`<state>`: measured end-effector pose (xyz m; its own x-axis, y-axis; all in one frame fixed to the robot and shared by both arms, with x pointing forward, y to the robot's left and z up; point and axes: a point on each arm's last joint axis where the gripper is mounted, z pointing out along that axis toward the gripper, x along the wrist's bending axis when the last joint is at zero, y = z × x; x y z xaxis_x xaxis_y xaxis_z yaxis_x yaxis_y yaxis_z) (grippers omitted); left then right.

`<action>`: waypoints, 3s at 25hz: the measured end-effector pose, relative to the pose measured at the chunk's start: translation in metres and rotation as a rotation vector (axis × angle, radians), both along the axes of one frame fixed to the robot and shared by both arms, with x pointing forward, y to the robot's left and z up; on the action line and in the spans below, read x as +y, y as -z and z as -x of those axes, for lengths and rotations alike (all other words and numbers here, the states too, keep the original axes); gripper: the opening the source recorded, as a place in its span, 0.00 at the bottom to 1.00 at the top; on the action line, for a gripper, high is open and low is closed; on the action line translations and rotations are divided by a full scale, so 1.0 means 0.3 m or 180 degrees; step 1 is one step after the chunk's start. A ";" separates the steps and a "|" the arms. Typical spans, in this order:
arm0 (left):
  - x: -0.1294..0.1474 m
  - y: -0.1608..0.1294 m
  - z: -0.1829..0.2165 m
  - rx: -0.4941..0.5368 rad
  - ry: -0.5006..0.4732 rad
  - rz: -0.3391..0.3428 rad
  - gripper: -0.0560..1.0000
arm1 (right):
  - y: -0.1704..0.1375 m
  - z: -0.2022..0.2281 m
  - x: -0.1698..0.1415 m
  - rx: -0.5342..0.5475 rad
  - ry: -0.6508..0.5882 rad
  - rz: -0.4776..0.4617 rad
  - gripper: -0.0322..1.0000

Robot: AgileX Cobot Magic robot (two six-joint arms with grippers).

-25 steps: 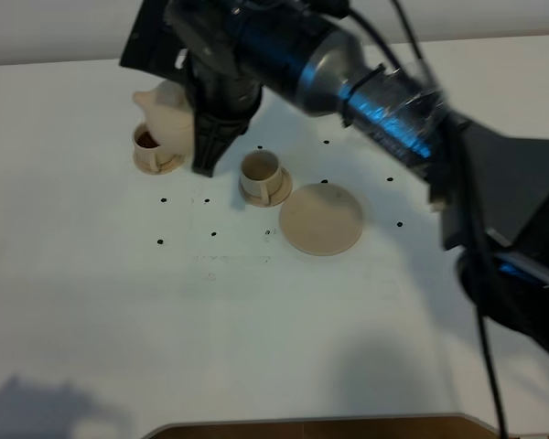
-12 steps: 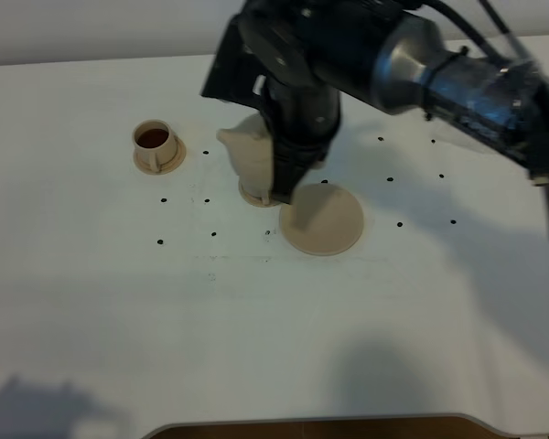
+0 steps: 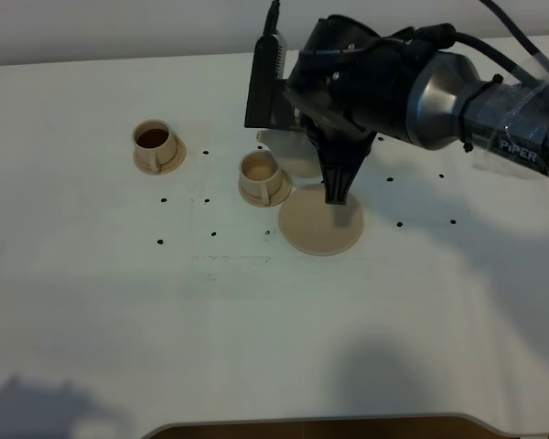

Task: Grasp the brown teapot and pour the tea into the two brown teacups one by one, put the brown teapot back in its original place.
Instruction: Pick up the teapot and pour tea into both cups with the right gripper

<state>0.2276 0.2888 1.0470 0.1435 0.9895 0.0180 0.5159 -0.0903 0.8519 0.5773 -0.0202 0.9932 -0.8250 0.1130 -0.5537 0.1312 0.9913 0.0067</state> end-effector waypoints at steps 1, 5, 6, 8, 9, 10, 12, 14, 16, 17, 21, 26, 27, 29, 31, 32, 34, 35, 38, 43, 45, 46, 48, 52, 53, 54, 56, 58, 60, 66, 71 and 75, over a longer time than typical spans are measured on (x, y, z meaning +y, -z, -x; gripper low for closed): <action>0.000 0.000 0.000 0.0000 0.0000 0.0000 0.57 | 0.008 -0.004 -0.001 -0.0066 -0.0073 0.0038 0.12; 0.000 0.000 0.000 0.0000 0.0000 0.0000 0.57 | 0.045 -0.019 -0.007 -0.0229 -0.0272 0.0269 0.12; 0.000 0.000 0.000 0.0000 0.0000 0.0000 0.57 | 0.059 -0.024 -0.006 -0.0241 -0.0300 0.0323 0.12; 0.000 0.000 0.000 0.0000 0.0000 0.0000 0.57 | 0.088 -0.035 -0.004 -0.0265 -0.0361 0.0444 0.12; 0.000 0.000 0.000 0.0000 0.0000 0.0000 0.57 | 0.104 -0.039 -0.002 -0.0269 -0.0389 0.0493 0.12; 0.000 0.000 0.000 0.0000 0.0000 0.0000 0.57 | 0.117 -0.043 0.000 -0.0272 -0.0412 0.0534 0.12; 0.000 0.000 0.000 0.0000 0.0000 0.0000 0.57 | 0.134 -0.049 0.001 -0.0290 -0.0453 0.0602 0.12; 0.000 0.000 0.000 0.0000 0.0000 0.0000 0.57 | 0.148 -0.053 0.003 -0.0300 -0.0487 0.0640 0.12; 0.000 0.000 0.000 0.0000 0.0000 0.0000 0.57 | 0.159 -0.060 0.002 -0.0305 -0.0505 0.0657 0.12; 0.000 0.000 0.000 0.0000 0.0000 0.0000 0.57 | 0.167 -0.063 0.002 -0.0307 -0.0519 0.0670 0.12; 0.000 0.000 0.000 0.0000 0.0000 0.0000 0.57 | 0.165 -0.074 -0.003 -0.0378 -0.0571 0.0737 0.12; 0.000 0.000 0.000 0.0000 0.0000 0.0000 0.57 | 0.172 -0.084 -0.004 -0.0464 -0.0659 0.0864 0.12; 0.000 0.000 0.000 0.0000 0.0000 0.0000 0.57 | 0.179 -0.085 -0.003 -0.0465 -0.0673 0.0892 0.12; 0.000 0.000 0.000 0.0000 0.0000 0.0000 0.57 | 0.187 -0.085 -0.002 -0.0468 -0.0696 0.0924 0.12; 0.000 0.000 0.000 0.0000 0.0000 0.0000 0.57 | 0.185 -0.087 -0.001 -0.0498 -0.0724 0.0960 0.12; 0.000 0.000 0.000 0.0000 0.0000 0.0000 0.57 | 0.182 -0.087 0.001 -0.0532 -0.0749 0.0990 0.12; 0.000 0.000 0.000 0.0000 0.0000 0.0000 0.57 | 0.179 -0.086 0.005 -0.0572 -0.0783 0.1023 0.12; 0.000 0.000 0.000 0.0000 0.0000 0.0000 0.57 | 0.181 -0.085 0.008 -0.0583 -0.0803 0.1045 0.12; 0.000 0.000 0.000 0.0000 0.0000 0.0000 0.57 | 0.194 -0.080 0.023 -0.0629 -0.0896 0.1144 0.12; 0.000 0.000 0.000 0.0000 0.0000 0.0000 0.57 | 0.206 -0.073 0.037 -0.0674 -0.0977 0.1256 0.12; 0.000 0.000 0.000 0.0000 0.0000 0.0000 0.57 | 0.206 -0.070 0.041 -0.0693 -0.0994 0.1299 0.12; 0.000 0.000 0.000 0.0000 0.0000 0.0000 0.57 | 0.205 -0.070 0.042 -0.0704 -0.1004 0.1309 0.12; 0.000 0.000 0.000 0.0000 0.0000 0.0000 0.57 | 0.204 -0.070 0.043 -0.0720 -0.1017 0.1328 0.12; 0.000 0.000 0.000 0.0000 0.0000 0.0000 0.57 | 0.198 -0.072 0.044 -0.0780 -0.1050 0.1402 0.12; 0.000 0.000 0.000 0.0000 0.0000 0.0000 0.57 | 0.196 -0.069 0.048 -0.0803 -0.1065 0.1426 0.12; 0.000 0.000 0.000 0.0000 0.0000 0.0000 0.57 | 0.194 -0.069 0.050 -0.0827 -0.1082 0.1450 0.12; 0.000 0.000 0.000 0.0000 0.0000 0.0000 0.57 | 0.190 -0.063 0.060 -0.0873 -0.1126 0.1496 0.12; 0.000 0.000 0.000 0.0000 0.0000 0.0000 0.57 | 0.188 -0.057 0.069 -0.0905 -0.1165 0.1522 0.12; 0.000 0.000 0.000 0.0000 0.0000 0.0000 0.57 | 0.185 -0.053 0.074 -0.0933 -0.1188 0.1557 0.12; 0.000 0.000 0.000 0.0000 0.0002 -0.0003 0.57 | 0.177 -0.044 0.088 -0.1012 -0.1253 0.1649 0.12; 0.000 0.000 0.000 0.0000 0.0001 -0.0001 0.57 | 0.171 -0.035 0.096 -0.1060 -0.1307 0.1771 0.12; 0.000 0.000 0.000 0.0000 0.0001 -0.0001 0.57 | 0.167 -0.035 0.099 -0.1103 -0.1354 0.1837 0.12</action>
